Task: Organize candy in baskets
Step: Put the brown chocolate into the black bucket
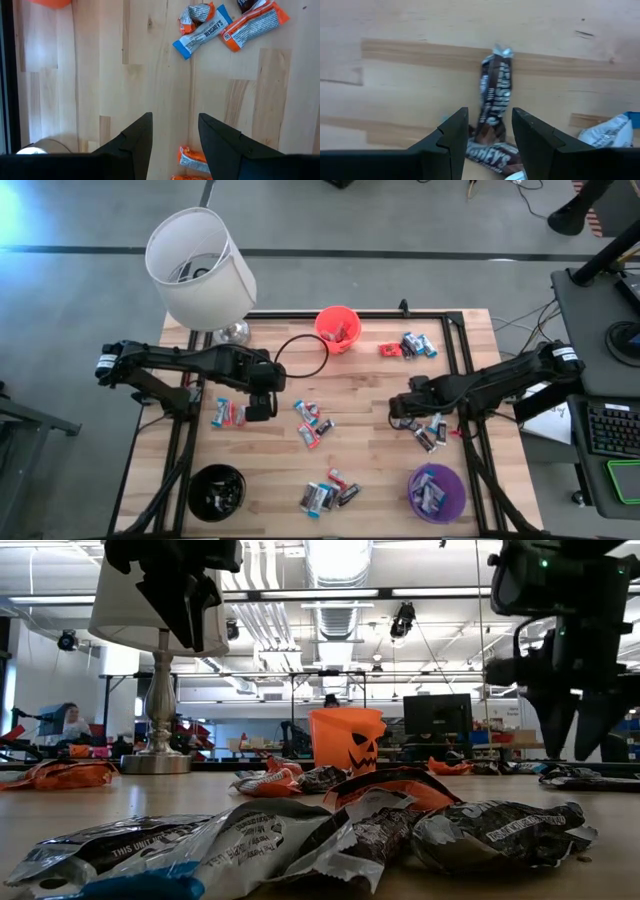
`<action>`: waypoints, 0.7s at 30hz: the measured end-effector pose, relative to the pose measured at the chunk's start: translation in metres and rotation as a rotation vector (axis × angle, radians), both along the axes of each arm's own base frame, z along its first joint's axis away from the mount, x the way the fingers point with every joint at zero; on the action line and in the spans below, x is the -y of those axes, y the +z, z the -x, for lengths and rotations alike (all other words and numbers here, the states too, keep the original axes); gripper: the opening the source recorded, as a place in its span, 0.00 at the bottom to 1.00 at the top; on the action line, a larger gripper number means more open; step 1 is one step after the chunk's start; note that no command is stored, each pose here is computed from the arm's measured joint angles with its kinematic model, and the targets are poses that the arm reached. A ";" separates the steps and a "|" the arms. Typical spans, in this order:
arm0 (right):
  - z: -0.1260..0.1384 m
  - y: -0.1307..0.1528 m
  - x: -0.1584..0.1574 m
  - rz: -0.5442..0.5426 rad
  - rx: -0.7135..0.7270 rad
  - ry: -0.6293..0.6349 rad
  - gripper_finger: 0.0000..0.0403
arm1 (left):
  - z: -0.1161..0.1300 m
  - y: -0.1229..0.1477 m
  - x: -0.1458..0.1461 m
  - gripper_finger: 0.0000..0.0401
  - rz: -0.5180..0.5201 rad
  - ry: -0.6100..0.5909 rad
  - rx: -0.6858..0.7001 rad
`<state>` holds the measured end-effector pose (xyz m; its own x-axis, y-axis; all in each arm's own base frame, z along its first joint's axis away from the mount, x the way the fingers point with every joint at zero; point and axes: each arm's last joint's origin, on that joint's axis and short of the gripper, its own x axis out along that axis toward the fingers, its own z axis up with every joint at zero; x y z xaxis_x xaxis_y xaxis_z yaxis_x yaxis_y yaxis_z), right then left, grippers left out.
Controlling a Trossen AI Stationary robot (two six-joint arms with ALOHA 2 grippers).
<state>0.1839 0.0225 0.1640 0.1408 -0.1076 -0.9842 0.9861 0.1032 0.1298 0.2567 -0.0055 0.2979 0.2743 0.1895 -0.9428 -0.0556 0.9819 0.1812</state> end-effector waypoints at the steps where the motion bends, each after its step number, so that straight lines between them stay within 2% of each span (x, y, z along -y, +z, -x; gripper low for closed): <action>1: 0.001 -0.002 0.000 0.000 -0.004 -0.005 0.36 | 0.000 0.000 0.000 0.35 0.000 0.000 0.001; 11: 0.004 -0.016 0.001 -0.006 0.036 -0.008 0.34 | -0.001 0.000 0.000 0.35 0.000 0.000 0.014; 21: 0.007 -0.022 0.001 -0.004 0.039 -0.018 0.21 | -0.001 0.000 0.000 0.35 0.000 0.000 0.015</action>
